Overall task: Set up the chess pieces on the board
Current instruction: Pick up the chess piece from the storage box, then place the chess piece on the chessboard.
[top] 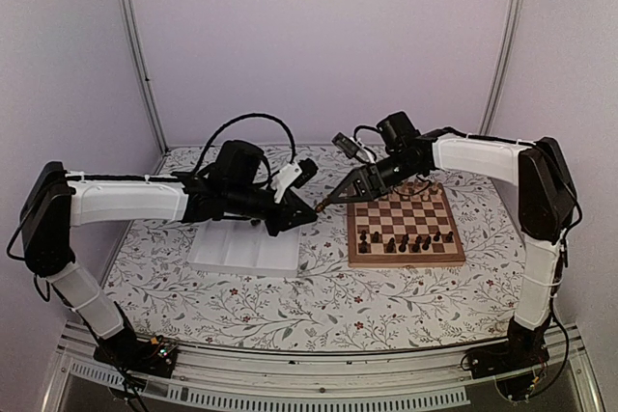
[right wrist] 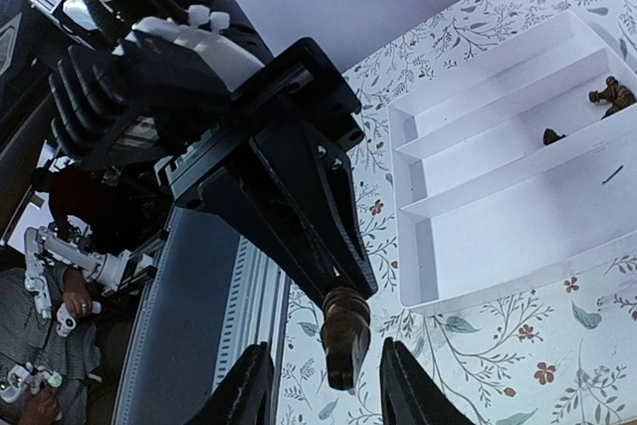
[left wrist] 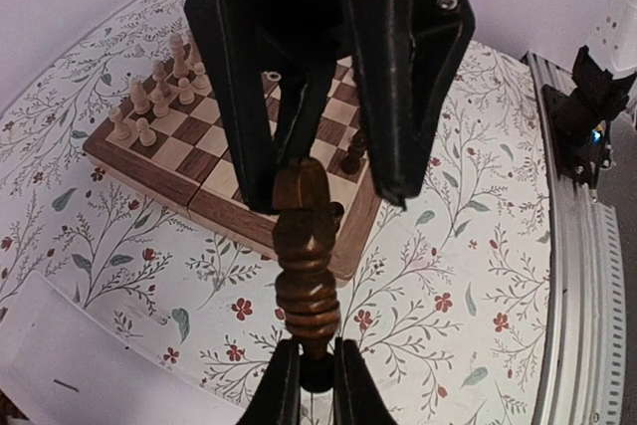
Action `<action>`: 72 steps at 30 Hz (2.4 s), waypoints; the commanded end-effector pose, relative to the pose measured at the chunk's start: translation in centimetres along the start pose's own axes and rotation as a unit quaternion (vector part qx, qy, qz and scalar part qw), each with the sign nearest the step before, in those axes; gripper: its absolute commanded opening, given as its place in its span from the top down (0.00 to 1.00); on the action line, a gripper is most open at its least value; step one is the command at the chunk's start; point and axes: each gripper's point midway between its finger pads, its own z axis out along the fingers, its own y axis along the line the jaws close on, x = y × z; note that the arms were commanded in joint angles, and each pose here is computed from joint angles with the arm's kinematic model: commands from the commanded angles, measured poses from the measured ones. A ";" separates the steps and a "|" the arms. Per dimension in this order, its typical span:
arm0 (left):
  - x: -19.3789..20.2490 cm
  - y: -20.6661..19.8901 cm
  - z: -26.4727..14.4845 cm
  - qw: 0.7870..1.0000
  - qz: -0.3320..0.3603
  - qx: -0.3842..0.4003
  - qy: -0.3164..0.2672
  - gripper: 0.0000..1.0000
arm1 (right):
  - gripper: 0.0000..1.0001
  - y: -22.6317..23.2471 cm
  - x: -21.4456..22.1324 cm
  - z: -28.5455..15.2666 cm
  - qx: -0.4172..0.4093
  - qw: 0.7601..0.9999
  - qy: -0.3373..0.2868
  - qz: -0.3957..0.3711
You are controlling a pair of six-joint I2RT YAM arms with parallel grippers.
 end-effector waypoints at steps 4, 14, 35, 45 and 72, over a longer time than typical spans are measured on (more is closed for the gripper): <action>-1.3 -0.9 0.4 1.000 0.012 0.015 -0.015 0.99 | 0.78 -0.2 -0.7 0.9 -0.018 1.000 -0.001 -0.001; -0.2 -0.1 0.5 1.000 0.005 -0.007 0.020 1.00 | 1.00 -0.5 -1.7 -1.3 0.039 0.999 -0.008 -0.033; -2.2 7.7 -1.8 0.988 -0.050 -0.142 0.029 1.00 | 1.00 -2.3 6.0 -14.1 0.400 0.885 0.187 -0.149; -0.9 8.8 -2.9 0.985 -0.067 -0.154 0.033 1.00 | 1.00 -4.1 9.6 -8.8 0.360 0.878 0.277 -0.149; -0.2 9.5 -2.9 0.984 -0.077 -0.155 0.042 0.99 | 0.96 -7.2 14.5 -5.5 0.349 0.855 0.355 -0.147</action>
